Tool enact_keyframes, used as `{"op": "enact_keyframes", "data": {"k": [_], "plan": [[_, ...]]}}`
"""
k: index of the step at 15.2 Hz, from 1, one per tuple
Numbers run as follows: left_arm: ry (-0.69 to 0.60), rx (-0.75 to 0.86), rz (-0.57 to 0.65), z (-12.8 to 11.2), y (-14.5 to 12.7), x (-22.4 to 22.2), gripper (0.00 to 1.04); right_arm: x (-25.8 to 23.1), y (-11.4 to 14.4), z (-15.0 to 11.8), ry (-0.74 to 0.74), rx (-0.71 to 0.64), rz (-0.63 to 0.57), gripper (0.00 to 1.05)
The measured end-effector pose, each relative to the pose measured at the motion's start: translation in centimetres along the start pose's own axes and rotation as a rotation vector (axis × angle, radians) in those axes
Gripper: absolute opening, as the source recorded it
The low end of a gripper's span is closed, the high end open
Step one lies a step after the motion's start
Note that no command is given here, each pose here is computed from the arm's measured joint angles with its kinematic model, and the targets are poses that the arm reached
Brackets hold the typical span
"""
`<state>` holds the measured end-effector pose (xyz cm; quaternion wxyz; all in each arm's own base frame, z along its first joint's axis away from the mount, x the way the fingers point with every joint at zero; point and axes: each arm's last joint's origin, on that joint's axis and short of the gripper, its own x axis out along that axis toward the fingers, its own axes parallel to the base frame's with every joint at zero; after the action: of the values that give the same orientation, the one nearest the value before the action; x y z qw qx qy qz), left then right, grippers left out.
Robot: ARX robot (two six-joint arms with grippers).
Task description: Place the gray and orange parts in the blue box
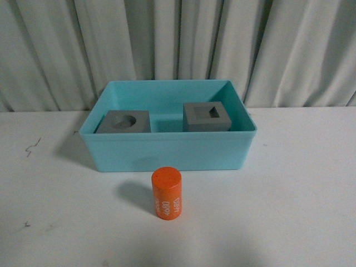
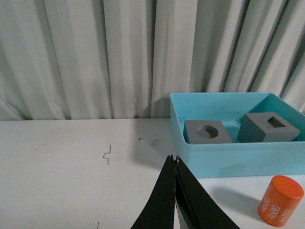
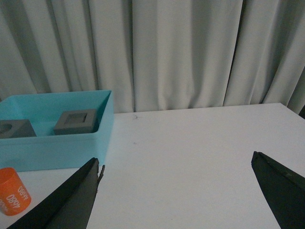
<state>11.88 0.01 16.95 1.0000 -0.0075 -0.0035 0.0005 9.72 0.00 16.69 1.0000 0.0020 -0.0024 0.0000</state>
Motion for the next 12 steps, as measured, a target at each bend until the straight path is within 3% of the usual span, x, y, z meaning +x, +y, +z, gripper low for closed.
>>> {"op": "enact_keyframes", "data": {"k": [12], "plan": [[0.013,0.0,0.001,-0.4,0.0,-2.1,0.02,0.0,0.0,0.0,-0.001,-0.001,0.0,0.98]]}}
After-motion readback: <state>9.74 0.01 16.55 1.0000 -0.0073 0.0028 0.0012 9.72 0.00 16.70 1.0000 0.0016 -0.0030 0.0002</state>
